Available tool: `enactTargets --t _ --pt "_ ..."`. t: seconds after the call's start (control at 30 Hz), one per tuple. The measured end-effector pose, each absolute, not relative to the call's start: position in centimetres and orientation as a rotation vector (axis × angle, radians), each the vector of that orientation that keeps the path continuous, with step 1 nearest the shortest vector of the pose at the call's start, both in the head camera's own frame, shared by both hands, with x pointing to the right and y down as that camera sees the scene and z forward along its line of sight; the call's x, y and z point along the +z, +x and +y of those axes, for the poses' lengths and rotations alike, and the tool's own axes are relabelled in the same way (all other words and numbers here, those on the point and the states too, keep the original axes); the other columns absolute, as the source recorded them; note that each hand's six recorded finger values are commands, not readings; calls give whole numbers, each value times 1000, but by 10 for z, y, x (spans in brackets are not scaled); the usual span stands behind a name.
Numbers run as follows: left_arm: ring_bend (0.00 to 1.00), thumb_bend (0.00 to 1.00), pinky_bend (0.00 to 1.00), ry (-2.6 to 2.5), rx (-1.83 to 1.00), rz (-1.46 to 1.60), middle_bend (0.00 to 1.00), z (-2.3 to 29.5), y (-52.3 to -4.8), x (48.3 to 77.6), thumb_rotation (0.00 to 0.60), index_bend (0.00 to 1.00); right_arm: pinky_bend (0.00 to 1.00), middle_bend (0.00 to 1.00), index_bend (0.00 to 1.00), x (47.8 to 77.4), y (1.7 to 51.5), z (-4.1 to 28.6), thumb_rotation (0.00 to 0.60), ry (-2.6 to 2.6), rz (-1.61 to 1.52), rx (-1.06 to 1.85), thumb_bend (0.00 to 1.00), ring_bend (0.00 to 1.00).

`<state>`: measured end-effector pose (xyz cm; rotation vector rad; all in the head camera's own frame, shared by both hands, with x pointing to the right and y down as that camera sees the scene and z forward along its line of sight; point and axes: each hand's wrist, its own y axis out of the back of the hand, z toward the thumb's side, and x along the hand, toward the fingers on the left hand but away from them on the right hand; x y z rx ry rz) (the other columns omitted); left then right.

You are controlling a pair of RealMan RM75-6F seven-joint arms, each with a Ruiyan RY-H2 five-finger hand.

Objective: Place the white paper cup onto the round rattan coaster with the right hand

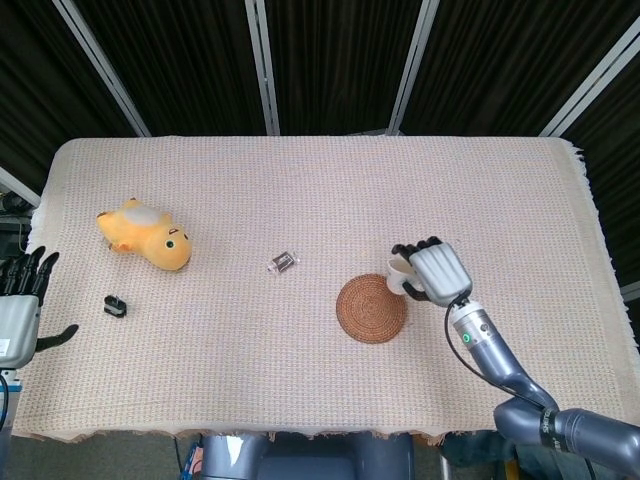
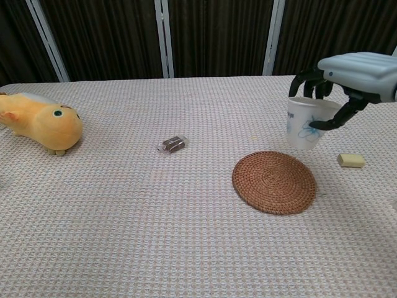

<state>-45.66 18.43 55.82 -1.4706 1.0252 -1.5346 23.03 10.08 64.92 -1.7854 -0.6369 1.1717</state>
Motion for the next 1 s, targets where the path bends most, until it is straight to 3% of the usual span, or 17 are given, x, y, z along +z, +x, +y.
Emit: enactTargets --t 0.27,0.57,0.63,0.7,0.77,1.0 --pt "0 37 0 -1480 -1532 1027 0 186 -458 557 600 0 349 454 301 657 192 140 600 -1797 -486 1053 245 398" --pt "0 36 0 -1485 -1531 1036 0 186 -460 556 600 0 349 447 286 675 191 146 600 -1731 -454 1056 231 388" --pt "0 36 0 -1487 -1530 1036 0 185 -460 556 600 0 335 365 183 676 192 146 600 -1729 -459 1057 131 320" --pt "0 37 0 -1488 -1530 1035 0 185 -460 556 600 0 254 189 47 676 195 147 600 -1733 -462 1060 22 169" --pt "0 37 0 -1490 -1532 1032 0 186 -459 556 600 0 139 27 0 676 197 149 600 -1739 -464 1067 0 23" --pt "0 36 0 -1495 -1529 1039 0 187 -460 554 600 0 16 0 0 654 205 156 600 -1777 -517 1066 0 0"
